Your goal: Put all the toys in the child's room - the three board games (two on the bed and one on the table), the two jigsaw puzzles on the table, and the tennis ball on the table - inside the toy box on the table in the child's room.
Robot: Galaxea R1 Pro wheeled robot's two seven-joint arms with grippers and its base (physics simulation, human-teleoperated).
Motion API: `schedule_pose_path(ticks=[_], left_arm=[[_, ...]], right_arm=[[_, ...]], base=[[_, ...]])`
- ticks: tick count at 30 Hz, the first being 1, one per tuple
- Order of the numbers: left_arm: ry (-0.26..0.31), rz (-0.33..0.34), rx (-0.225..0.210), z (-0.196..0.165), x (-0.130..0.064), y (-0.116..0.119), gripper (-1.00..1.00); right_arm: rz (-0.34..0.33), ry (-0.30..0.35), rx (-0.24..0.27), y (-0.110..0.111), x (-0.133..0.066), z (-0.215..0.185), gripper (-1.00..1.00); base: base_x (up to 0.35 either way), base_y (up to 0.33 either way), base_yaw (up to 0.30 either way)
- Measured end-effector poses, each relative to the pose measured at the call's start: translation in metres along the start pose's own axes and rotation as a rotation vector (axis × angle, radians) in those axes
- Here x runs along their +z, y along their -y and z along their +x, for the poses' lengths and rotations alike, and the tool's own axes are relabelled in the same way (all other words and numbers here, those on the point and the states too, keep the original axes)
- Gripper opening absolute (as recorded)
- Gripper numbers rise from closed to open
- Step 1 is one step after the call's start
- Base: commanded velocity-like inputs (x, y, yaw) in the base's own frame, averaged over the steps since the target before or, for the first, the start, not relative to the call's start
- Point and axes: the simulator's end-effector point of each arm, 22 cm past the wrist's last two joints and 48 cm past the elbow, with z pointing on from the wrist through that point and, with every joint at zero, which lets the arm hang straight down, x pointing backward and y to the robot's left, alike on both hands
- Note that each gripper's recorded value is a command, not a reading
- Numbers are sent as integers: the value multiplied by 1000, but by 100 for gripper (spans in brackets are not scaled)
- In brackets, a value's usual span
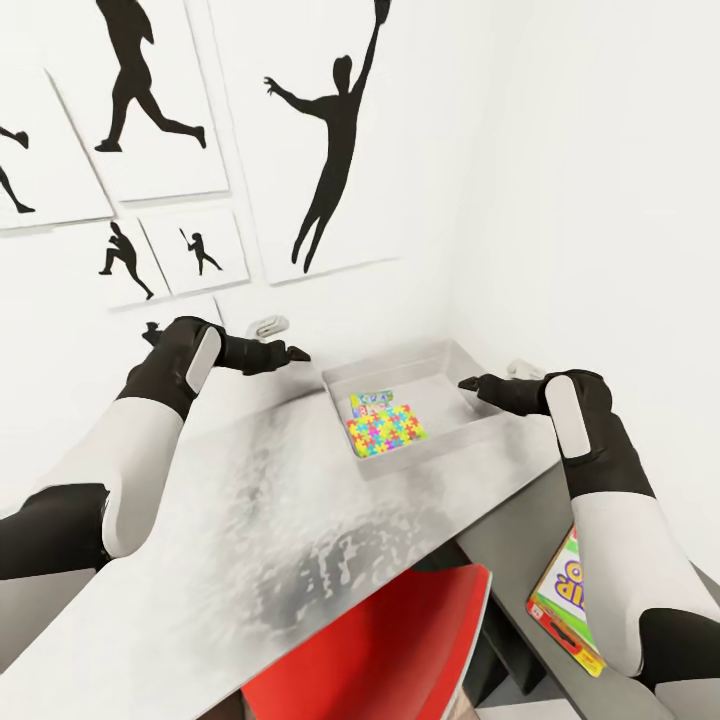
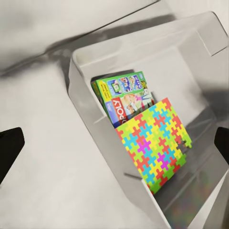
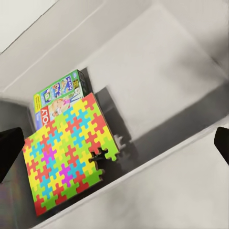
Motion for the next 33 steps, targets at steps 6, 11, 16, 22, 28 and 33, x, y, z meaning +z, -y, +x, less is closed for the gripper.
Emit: schedule_pose_path(ticks=[6, 11, 16, 22, 28, 33], left_arm=[[8, 2, 3, -4, -5, 4, 100], [15, 4, 8, -7, -10, 7, 100], [22, 5, 13, -10, -15, 10, 100], [30, 7, 18, -14, -20, 14, 100], [40, 9, 23, -17, -26, 18, 100], [46, 9, 28, -20, -31, 21, 100]], right_arm=[[-1, 9, -2, -2, -5, -4, 100], [-3, 15, -2, -3, -9, -7, 100], [-2, 16, -1, -2, -13, -5, 100], [-6, 24, -2, -4, -18, -8, 100], [-8, 32, -6, -7, -23, -12, 100], [-10, 37, -6, -8, -27, -13, 100]], base=[[0, 0, 70], [0, 0, 79], [0, 0, 85], [0, 0, 41], [0, 0, 5], [0, -13, 1]])
